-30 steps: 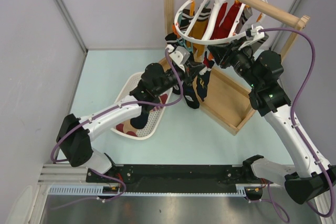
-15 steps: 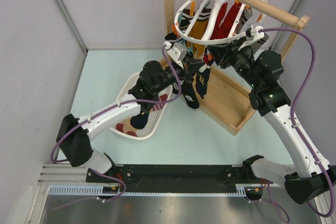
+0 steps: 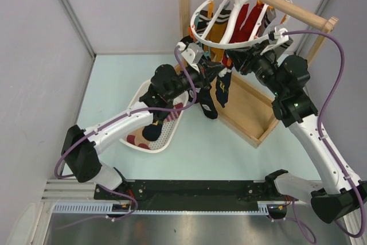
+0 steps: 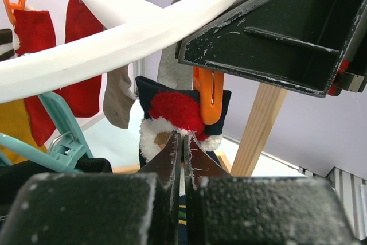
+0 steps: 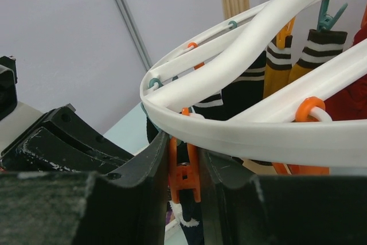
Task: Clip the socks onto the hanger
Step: Clamp the sock onto the hanger.
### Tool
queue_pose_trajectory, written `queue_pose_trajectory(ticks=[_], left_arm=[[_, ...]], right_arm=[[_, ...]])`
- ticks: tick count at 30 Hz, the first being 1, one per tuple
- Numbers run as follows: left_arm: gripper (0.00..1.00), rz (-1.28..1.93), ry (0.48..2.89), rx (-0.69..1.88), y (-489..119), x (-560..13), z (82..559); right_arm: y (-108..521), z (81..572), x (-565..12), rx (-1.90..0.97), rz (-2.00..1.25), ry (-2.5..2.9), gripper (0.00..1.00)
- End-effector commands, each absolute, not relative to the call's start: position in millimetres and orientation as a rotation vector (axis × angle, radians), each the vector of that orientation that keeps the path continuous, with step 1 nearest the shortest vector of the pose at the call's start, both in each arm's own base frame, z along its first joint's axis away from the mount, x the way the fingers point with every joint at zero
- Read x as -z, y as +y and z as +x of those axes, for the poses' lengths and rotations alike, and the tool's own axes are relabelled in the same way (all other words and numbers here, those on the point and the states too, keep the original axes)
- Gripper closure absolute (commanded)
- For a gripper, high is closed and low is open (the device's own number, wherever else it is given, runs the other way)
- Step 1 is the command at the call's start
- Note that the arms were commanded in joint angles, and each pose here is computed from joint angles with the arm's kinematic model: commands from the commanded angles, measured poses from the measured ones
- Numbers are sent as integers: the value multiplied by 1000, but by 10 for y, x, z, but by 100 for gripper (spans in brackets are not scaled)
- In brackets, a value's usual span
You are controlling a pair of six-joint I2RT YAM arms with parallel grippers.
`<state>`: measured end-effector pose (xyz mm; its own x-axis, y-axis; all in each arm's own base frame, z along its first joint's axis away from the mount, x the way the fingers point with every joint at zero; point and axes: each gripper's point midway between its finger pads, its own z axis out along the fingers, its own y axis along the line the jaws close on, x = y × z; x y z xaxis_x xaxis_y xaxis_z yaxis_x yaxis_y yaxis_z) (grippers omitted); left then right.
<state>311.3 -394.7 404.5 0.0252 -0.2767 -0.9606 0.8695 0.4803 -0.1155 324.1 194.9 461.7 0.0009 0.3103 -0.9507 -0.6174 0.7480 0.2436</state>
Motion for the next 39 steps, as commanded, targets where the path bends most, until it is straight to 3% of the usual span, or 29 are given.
queue_pose_trajectory(ticks=[1,6,12,19,39], left_arm=[[99,586,1138,1013,-3897,-4452,3041],[98,570,1172,989,-3884,-4359,3106],[96,542,1205,959,-3806,-4281,3191],[94,501,1242,910,-3629,-4229,3333],[93,489,1257,883,-3464,-4264,3364]], right_arm=[[1929,3079,-4942,-755,-309,1296,62],[1895,3030,-4943,-738,-317,1298,30],[1857,2867,-4948,-704,-388,1288,19],[1560,2718,-5056,-577,-335,1263,18],[1423,3241,-4786,-267,-274,1313,26]])
